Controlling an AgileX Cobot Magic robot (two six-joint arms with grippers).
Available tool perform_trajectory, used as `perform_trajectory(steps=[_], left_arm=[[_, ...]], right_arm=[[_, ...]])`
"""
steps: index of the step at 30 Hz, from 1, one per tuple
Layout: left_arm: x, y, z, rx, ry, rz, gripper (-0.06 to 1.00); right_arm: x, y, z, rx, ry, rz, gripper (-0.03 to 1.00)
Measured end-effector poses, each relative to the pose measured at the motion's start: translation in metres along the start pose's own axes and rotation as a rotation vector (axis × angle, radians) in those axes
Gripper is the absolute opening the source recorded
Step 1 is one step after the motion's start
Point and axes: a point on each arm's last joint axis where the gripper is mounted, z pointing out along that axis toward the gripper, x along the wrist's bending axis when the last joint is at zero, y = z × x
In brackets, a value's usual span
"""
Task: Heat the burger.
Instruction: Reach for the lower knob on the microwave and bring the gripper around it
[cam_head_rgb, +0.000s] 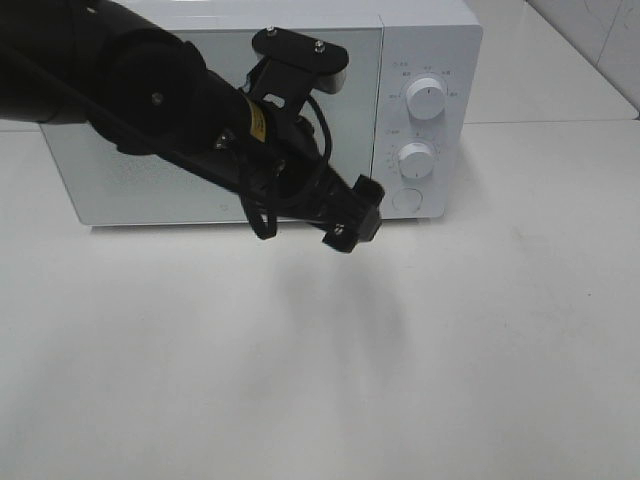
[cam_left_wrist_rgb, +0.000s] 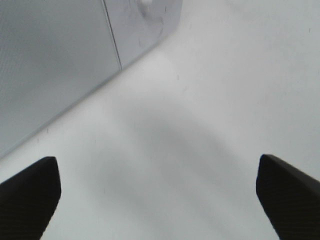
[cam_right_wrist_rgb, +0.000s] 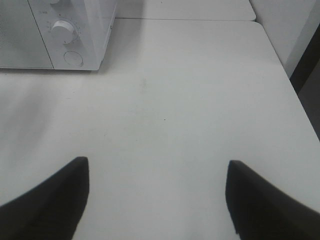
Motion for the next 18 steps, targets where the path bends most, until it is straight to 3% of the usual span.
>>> perform_trajectory(steps=[2, 4, 9, 14, 15, 17, 18], left_arm=[[0.000, -0.003, -0.004, 0.040, 0.003, -0.003, 0.99], [0.001, -0.015, -0.028, 0.227, 0.019, -0.014, 0.99], [0.005, -0.023, -0.055, 0.352, 0.033, -0.026, 0.99], [0.023, -0.022, -0.075, 0.353, 0.051, -0.096, 0.99], [0.037, -0.021, -0.085, 0.347, 0.066, -0.143, 0.99], [0.046, -0.022, -0.090, 0.344, 0.080, -0.166, 0.99], [0.063, -0.023, -0.102, 0.338, 0.107, -0.208, 0.99]], right_arm=[[0.000, 0.000, 0.000, 0.000, 0.000, 0.000, 0.73], [0.000, 0.000, 0.000, 0.000, 0.000, 0.000, 0.73], [0.000, 0.000, 0.000, 0.000, 0.000, 0.000, 0.73], [0.000, 0.000, 0.000, 0.000, 0.000, 0.000, 0.73], [0.000, 0.000, 0.000, 0.000, 0.000, 0.000, 0.73], [0.000, 0.000, 0.000, 0.000, 0.000, 0.000, 0.73], [0.000, 0.000, 0.000, 0.000, 0.000, 0.000, 0.73]])
